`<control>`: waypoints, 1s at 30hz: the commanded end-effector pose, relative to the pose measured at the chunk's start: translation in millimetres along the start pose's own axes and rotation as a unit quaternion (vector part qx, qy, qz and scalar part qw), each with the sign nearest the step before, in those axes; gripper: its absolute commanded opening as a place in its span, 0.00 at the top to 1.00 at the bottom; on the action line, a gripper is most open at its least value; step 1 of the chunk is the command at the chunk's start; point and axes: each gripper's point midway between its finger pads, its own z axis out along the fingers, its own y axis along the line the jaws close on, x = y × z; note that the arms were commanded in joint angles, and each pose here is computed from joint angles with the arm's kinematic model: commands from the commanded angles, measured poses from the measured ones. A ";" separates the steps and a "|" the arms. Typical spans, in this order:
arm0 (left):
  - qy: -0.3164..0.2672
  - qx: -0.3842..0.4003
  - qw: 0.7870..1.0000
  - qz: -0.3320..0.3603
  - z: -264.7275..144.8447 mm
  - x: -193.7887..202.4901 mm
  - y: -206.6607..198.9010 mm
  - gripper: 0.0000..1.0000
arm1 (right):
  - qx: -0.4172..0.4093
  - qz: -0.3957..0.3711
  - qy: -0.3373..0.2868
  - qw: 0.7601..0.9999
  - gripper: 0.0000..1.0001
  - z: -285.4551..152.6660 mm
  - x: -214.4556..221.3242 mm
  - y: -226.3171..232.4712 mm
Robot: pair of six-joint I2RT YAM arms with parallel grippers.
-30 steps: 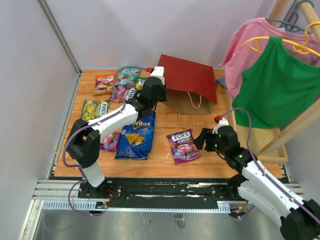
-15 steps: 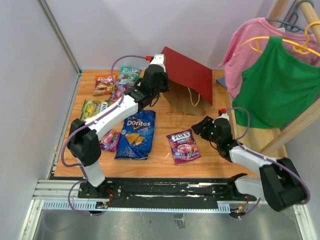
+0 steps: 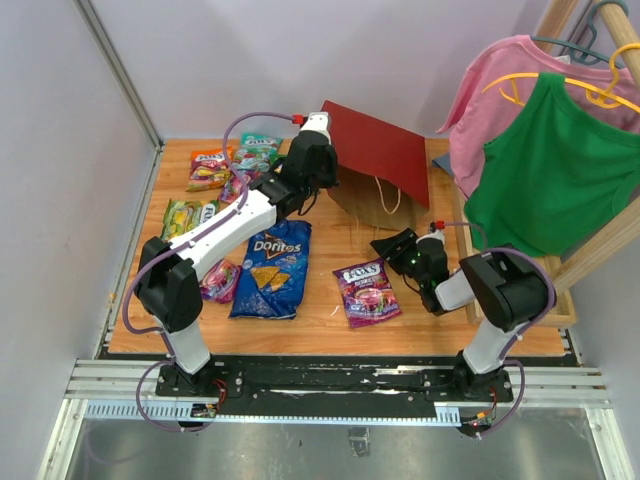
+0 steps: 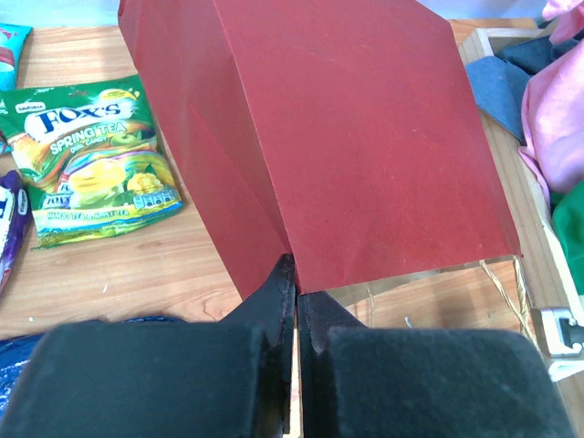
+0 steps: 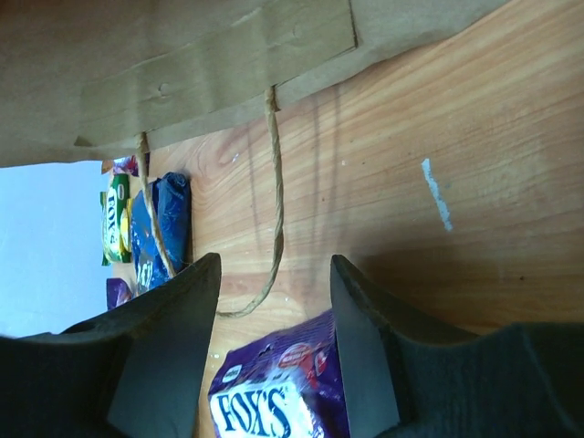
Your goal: Take the snacks out of the paper bag
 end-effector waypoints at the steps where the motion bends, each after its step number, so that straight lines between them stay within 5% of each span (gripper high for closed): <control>1: -0.010 0.011 1.000 -0.006 2.8 -9.1 -7.9 0.99 | -0.055 0.038 -0.034 0.997 0.47 6.1 -10.2 15.3; 11: -0.005 0.011 1.000 -0.004 2.7 -2.2 -5.5 1.00 | -0.055 0.071 -0.029 0.996 0.59 26.4 9.9 -7.2; 17: -0.005 0.004 1.000 0.002 0.9 -0.4 -1.2 0.99 | -0.058 0.048 -0.039 0.996 0.95 20.2 10.0 -1.3; 20: -0.011 -0.001 1.000 0.004 -1.7 -2.0 2.4 0.97 | -0.071 0.034 -0.054 0.995 0.99 4.0 1.4 9.7; 24: -0.017 -0.003 1.000 0.006 -7.5 -4.6 5.1 0.73 | -0.081 0.013 -0.061 0.995 0.99 -19.7 -6.5 23.6; 27: -0.016 0.004 1.000 0.009 -13.6 -5.4 4.4 0.19 | -0.077 -0.016 -0.052 0.996 0.99 -32.7 -10.0 34.5; 30: -0.013 0.040 0.999 0.010 -30.3 -13.0 -6.1 0.04 | -0.047 -0.071 -0.025 0.996 0.99 -39.8 -15.4 50.7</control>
